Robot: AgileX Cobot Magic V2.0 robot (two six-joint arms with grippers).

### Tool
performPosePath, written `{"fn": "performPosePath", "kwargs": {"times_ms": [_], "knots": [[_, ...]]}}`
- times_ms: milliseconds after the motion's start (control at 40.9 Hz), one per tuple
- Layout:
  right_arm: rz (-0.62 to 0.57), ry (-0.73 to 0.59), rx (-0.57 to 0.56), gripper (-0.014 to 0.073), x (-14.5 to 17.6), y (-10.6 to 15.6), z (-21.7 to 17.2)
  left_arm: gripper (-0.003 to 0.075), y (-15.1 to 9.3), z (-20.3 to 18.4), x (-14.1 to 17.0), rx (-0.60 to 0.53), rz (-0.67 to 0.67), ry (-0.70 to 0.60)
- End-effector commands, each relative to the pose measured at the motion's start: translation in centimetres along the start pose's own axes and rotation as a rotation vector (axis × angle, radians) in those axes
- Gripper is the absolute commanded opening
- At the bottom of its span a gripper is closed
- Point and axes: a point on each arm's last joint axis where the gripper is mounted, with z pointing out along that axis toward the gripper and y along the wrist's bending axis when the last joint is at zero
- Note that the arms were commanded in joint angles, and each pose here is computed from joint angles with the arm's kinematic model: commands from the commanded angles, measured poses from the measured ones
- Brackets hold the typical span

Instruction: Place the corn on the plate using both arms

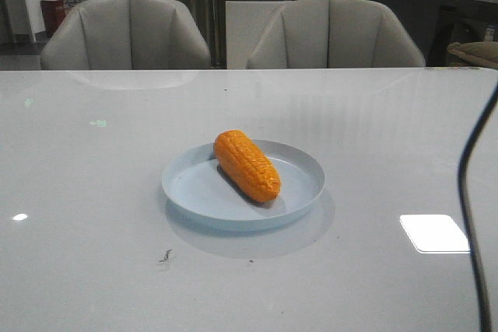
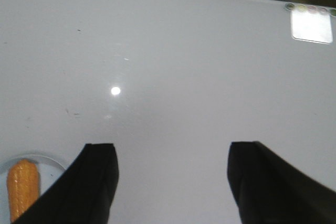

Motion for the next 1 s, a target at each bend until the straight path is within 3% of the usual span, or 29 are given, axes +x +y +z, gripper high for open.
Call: {"fn": "performPosePath", "kwargs": {"times_ms": [0, 171, 440, 782, 978], "knots": [[0.019, -0.091, 0.049, 0.0542, 1.4, -1.9, -4.2, 0.0426, 0.0, -0.9, -1.4, -0.009, 0.006, -0.111], [0.087, -0.127, 0.093, 0.0542, 7.2, -3.2, -6.2, 0.0426, 0.0, -0.9, -1.4, -0.012, 0.009, -0.111], [0.145, -0.007, 0.052, 0.0542, 16.6, -2.2, -6.1, 0.0426, 0.0, -0.9, -1.4, -0.012, 0.009, -0.111], [0.151, -0.027, 0.047, 0.0542, 18.2, -1.9, -6.8, 0.0418, 0.0, -0.9, -1.4, -0.012, 0.009, -0.111], [0.153, 0.002, 0.044, 0.0542, 18.4, -1.9, -6.7, 0.0305, 0.0, -0.9, -1.4, -0.011, 0.007, -0.111]]}}
